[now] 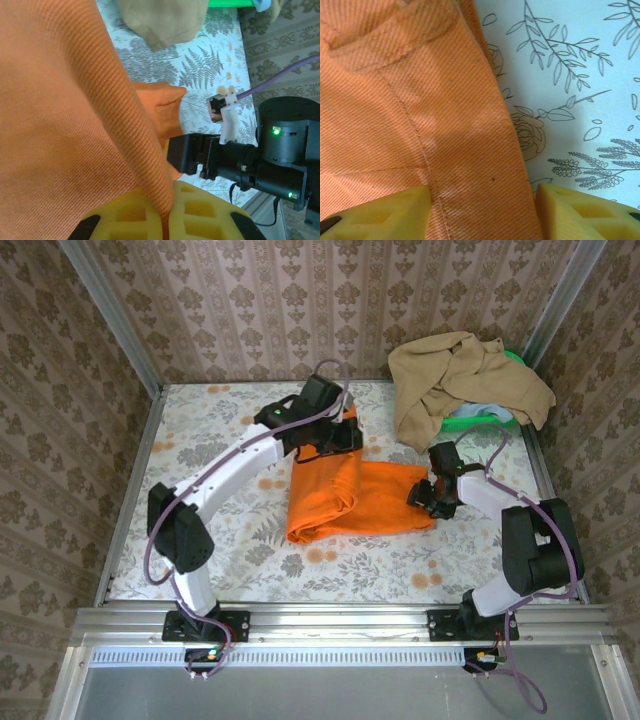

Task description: Fold and stack the trousers

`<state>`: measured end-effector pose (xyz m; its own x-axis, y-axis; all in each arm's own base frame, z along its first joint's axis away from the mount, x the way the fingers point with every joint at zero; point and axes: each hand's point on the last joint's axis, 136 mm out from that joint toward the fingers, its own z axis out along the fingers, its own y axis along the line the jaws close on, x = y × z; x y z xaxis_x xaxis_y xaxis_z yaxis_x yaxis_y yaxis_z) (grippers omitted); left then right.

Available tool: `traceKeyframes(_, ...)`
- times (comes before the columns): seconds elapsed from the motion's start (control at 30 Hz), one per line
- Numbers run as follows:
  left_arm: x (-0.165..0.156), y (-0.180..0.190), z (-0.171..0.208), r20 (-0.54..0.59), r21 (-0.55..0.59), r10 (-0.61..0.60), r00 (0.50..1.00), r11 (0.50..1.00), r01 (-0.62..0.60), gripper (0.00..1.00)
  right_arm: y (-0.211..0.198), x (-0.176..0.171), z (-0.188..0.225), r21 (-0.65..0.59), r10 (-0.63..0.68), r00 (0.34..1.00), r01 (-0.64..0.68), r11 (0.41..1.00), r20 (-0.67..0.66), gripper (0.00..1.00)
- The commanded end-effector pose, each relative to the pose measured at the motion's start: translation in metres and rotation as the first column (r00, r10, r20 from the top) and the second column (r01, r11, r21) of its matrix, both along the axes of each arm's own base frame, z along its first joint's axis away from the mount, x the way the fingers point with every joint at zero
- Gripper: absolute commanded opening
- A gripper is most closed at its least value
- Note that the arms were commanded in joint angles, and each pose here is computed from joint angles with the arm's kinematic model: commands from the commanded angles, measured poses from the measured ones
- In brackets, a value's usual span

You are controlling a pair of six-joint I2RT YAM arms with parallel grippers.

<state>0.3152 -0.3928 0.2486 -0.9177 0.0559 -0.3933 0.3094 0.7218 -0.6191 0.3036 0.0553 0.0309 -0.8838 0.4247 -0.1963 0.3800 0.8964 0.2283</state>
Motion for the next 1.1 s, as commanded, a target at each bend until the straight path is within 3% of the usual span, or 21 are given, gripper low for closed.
traceKeyframes(0.0, 0.005, -0.029, 0.013, 0.027, -0.071, -0.016, 1.0, 0.997, 0.018, 0.0, -0.014, -0.003, 0.008, -0.009, -0.076, 0.997, 0.076, 0.997, 0.017, 0.6)
traceKeyframes(0.23, 0.005, -0.061, -0.01, -0.019, -0.09, -0.052, 0.998, 0.995, 0.05, 0.0, -0.049, -0.006, 0.048, -0.064, -0.175, 0.977, 0.183, 0.981, 0.119, 0.64)
traceKeyframes(0.33, 0.004, -0.071, -0.015, -0.03, -0.096, -0.064, 0.998, 0.994, 0.06, 0.0, -0.066, -0.011, 0.036, -0.104, -0.214, 0.974, 0.222, 0.97, 0.076, 0.64)
traceKeyframes(0.5, 0.003, -0.081, -0.013, -0.023, -0.102, -0.07, 0.997, 0.992, 0.068, 0.0, -0.05, -0.011, 0.004, -0.011, -0.21, 0.977, 0.21, 0.978, -0.022, 0.6)
traceKeyframes(1.07, -0.012, -0.129, -0.025, -0.046, -0.156, -0.107, 0.993, 0.983, 0.098, 0.0, -0.035, -0.008, -0.028, -0.014, -0.16, 0.983, 0.159, 0.987, -0.091, 0.59)
